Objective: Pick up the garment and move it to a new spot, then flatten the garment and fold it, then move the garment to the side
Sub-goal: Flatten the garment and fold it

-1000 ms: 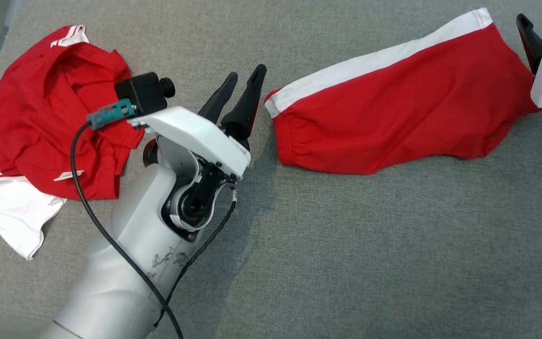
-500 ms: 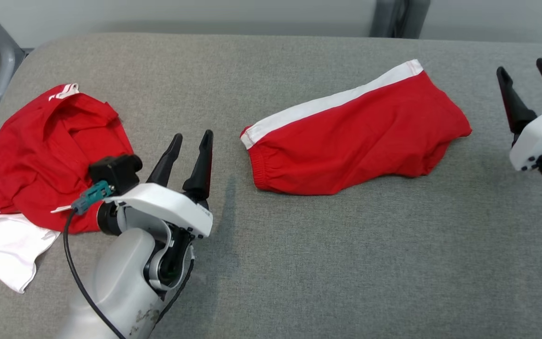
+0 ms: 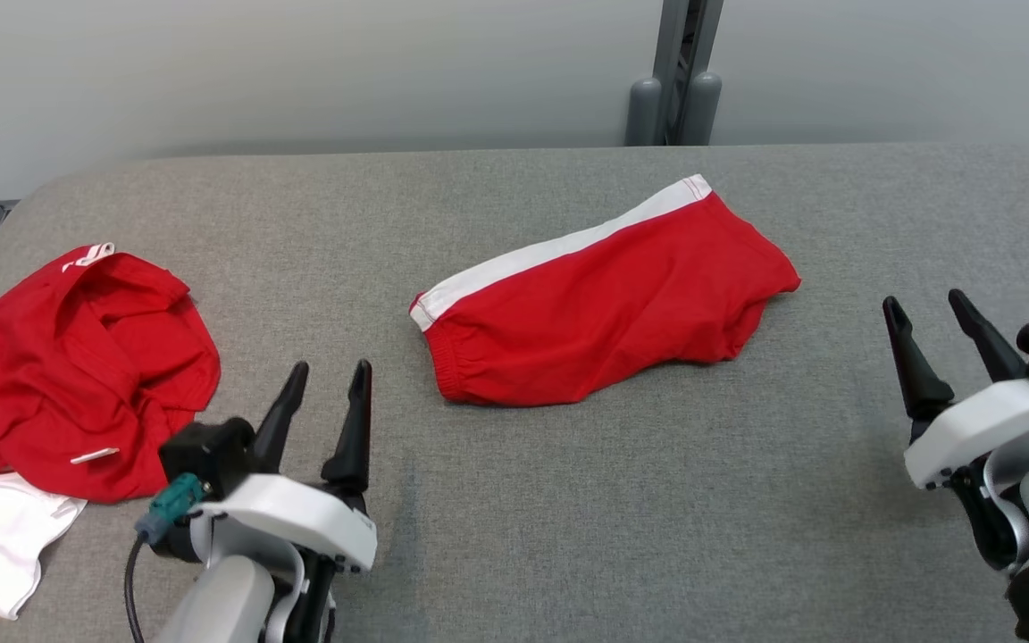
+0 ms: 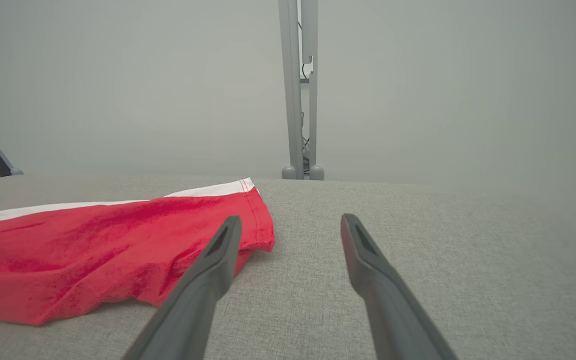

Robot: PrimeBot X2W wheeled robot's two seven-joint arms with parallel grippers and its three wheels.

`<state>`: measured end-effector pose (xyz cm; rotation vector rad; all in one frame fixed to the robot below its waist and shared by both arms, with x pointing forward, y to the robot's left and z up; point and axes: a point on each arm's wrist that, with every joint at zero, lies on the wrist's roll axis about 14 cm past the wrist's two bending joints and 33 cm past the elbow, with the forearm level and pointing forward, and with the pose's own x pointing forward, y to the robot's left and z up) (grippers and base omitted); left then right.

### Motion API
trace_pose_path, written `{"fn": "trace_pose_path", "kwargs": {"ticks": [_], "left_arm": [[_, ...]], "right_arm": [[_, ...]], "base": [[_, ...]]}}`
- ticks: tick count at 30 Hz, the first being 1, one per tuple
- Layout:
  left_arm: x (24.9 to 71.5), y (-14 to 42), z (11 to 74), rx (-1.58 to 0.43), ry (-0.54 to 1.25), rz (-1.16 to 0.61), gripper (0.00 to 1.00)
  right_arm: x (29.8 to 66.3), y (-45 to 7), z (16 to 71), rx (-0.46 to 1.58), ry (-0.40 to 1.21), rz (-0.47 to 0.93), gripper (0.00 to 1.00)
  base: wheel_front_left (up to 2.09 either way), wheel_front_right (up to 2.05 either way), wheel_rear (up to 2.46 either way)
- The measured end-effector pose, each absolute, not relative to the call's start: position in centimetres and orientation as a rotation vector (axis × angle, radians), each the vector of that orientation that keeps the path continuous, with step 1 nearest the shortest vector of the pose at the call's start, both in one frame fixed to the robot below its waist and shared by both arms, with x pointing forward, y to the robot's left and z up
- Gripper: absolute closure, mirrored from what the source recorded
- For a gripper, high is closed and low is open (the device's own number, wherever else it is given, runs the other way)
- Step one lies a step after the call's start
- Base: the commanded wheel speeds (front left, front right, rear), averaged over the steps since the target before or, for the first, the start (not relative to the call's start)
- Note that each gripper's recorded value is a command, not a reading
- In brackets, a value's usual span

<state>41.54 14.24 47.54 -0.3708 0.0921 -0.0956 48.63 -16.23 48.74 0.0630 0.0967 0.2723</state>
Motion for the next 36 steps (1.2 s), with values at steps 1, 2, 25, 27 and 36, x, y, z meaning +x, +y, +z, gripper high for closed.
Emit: {"fn": "trace_pose_path", "kwargs": {"ticks": [1, 2, 25, 27, 36], "left_arm": [[41.2, 14.3, 47.5, -0.365, 0.089, -0.095, 0.00], [40.8, 14.1, 47.4, -0.360, 0.091, -0.099, 0.00], [36.7, 17.1, 43.9, -0.355, 0.151, 0.027, 0.00], [36.5, 17.7, 43.6, -0.351, 0.157, 0.045, 0.00], [36.5, 19.8, 43.6, -0.332, 0.153, 0.092, 0.00]], "right_arm": [[48.0, -16.4, 48.4, 0.076, 0.099, 0.262, 0.00], [47.5, -16.5, 48.3, 0.091, 0.098, 0.251, 0.00], [47.9, -11.5, 41.0, 0.640, 0.467, 0.156, 0.00], [48.6, -11.0, 40.6, 0.682, 0.496, 0.154, 0.00], [52.1, -9.1, 38.9, 0.856, 0.592, 0.123, 0.00]], "base": [[0.00, 0.00, 0.00], [0.00, 0.00, 0.00], [0.00, 0.00, 0.00], [0.00, 0.00, 0.00], [0.00, 0.00, 0.00]]}}
